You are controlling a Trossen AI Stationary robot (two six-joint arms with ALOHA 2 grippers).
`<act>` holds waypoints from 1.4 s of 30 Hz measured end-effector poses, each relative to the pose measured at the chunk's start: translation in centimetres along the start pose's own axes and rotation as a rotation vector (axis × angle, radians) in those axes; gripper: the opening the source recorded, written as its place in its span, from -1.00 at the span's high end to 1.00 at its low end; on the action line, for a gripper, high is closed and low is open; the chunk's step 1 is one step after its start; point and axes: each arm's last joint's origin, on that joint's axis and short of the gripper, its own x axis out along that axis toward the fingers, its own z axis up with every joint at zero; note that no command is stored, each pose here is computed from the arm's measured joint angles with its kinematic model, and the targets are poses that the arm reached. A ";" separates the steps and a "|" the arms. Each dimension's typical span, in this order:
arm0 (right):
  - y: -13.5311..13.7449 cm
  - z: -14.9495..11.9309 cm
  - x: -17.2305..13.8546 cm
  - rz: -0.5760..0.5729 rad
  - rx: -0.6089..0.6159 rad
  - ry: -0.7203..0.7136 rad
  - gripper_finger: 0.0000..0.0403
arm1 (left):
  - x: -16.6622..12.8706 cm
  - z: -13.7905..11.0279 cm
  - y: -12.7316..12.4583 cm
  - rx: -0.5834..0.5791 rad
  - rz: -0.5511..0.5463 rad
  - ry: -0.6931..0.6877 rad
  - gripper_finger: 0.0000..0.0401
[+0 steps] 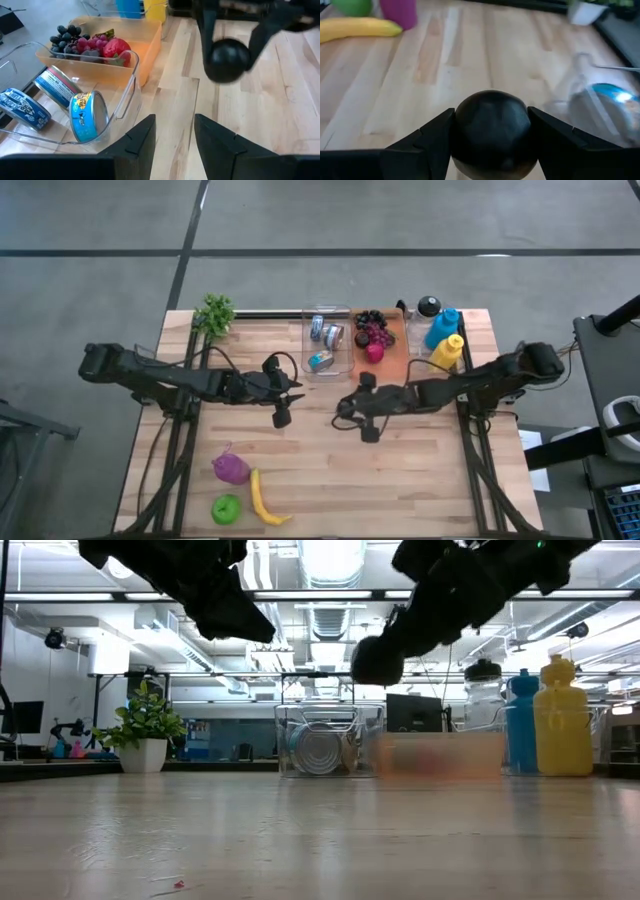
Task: Pick & Place Food Item
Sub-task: Put the black plum into the orange bin
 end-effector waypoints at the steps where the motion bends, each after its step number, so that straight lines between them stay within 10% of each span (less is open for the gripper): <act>1: -0.1 0.1 -0.4 -0.017 0.006 -0.004 -0.12 | 0.0 0.0 0.0 0.000 0.000 0.001 0.32; 24: -10.6 -2.9 -4.1 -0.716 0.413 0.024 -0.12 | -0.2 0.2 -0.1 0.024 -0.002 -0.008 0.32; 42: -12.9 -6.0 -1.9 -0.701 0.505 0.193 -0.12 | -0.2 0.3 -0.1 0.023 -0.003 -0.015 0.32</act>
